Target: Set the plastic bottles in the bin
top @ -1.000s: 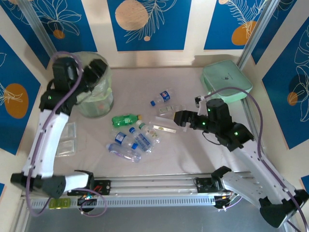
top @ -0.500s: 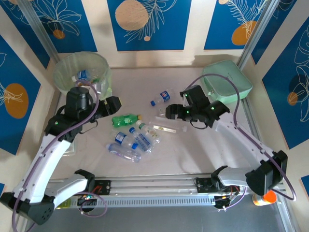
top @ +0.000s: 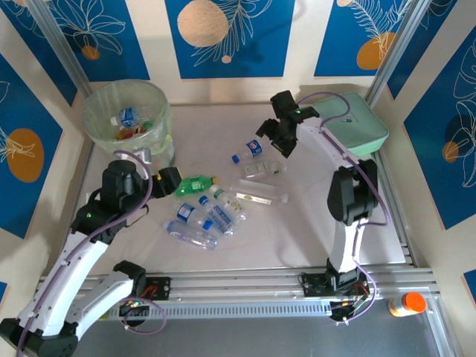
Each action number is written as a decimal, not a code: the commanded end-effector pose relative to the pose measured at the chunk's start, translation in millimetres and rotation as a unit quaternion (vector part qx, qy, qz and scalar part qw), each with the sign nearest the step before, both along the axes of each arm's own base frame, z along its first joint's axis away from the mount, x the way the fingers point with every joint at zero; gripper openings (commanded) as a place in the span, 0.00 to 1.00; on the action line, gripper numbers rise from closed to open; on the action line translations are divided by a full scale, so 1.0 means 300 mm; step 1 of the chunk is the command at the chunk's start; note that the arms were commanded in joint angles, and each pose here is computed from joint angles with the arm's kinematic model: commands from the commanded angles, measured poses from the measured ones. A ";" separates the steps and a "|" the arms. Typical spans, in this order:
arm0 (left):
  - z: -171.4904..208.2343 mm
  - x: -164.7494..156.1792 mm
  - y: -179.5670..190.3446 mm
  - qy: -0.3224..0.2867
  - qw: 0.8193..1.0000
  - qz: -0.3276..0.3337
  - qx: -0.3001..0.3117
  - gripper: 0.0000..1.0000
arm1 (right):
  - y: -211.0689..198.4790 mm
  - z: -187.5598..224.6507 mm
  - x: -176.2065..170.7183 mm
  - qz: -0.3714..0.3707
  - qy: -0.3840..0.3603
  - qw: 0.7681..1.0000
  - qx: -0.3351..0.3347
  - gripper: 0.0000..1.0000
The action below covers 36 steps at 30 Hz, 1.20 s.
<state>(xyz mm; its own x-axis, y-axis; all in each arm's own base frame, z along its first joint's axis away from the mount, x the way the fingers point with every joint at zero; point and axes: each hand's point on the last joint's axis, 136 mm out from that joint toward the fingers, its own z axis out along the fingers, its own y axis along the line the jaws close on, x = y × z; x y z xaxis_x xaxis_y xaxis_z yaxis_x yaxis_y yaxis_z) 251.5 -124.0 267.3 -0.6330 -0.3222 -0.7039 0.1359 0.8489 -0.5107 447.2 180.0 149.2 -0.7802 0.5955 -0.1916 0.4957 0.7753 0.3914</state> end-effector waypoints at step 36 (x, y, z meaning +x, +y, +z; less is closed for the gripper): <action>-0.022 0.001 -0.065 -0.011 0.999 -0.032 0.017 0.78 | 0.105 -0.113 0.195 -0.019 0.026 0.996 0.085 0.57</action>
<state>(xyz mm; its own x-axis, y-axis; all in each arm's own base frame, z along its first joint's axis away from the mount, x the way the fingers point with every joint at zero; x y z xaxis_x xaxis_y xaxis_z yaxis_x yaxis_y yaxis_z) 252.2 -141.7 248.8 -0.6544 -0.2711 -0.7059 0.1735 0.8548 -0.4891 504.6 207.0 58.3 -0.7432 0.6691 -0.0008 0.6203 0.6894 0.3741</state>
